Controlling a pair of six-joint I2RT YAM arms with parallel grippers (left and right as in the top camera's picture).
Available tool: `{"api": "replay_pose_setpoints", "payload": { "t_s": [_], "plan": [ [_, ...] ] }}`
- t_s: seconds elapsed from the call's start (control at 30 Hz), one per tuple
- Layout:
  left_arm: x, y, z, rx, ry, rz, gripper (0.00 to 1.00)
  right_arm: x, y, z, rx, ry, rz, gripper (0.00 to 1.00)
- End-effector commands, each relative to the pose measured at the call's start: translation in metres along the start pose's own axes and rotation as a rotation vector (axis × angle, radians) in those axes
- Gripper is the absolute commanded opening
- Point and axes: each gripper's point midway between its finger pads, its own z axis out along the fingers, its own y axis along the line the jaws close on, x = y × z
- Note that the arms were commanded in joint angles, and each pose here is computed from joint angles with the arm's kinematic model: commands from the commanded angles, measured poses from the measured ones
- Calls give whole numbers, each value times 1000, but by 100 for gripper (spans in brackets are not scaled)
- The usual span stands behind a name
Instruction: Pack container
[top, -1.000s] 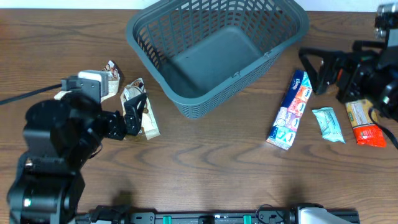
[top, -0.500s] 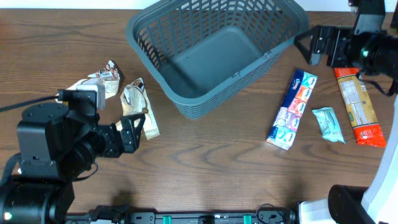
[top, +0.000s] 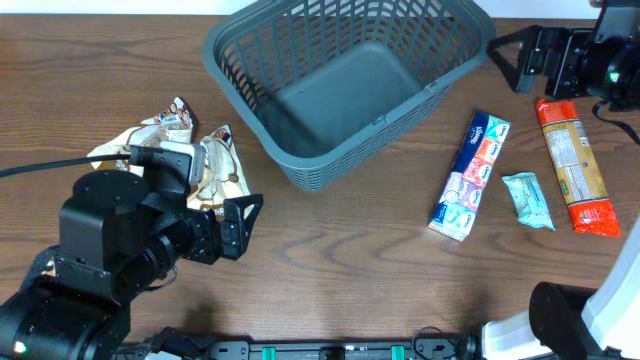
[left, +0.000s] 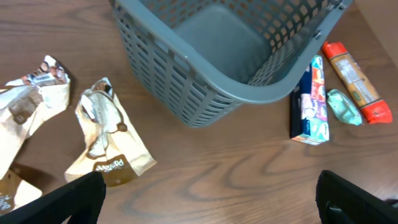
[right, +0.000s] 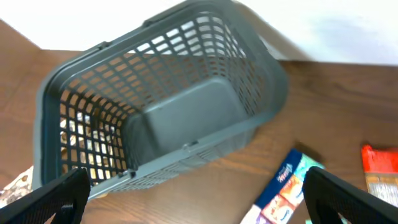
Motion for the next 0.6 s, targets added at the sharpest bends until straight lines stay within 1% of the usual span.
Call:
{"api": "replay_pose_setpoints", "payload": {
  "t_s": [0.0, 0.07, 0.2, 0.57],
  "plan": [
    [-5, 4, -3, -34, -17, 21, 99, -17, 7, -14, -12, -79, -47, 99],
    [-5, 4, -3, -35, -17, 31, 99, -27, 9, -23, 4, -127, -8, 99],
    [-5, 5, -3, -38, -17, 31, 99, -36, 24, -40, -37, -189, -41, 99],
    [-10, 3, -3, -31, -36, 33, 99, -33, 29, -51, -36, -199, -51, 99]
  ]
}}
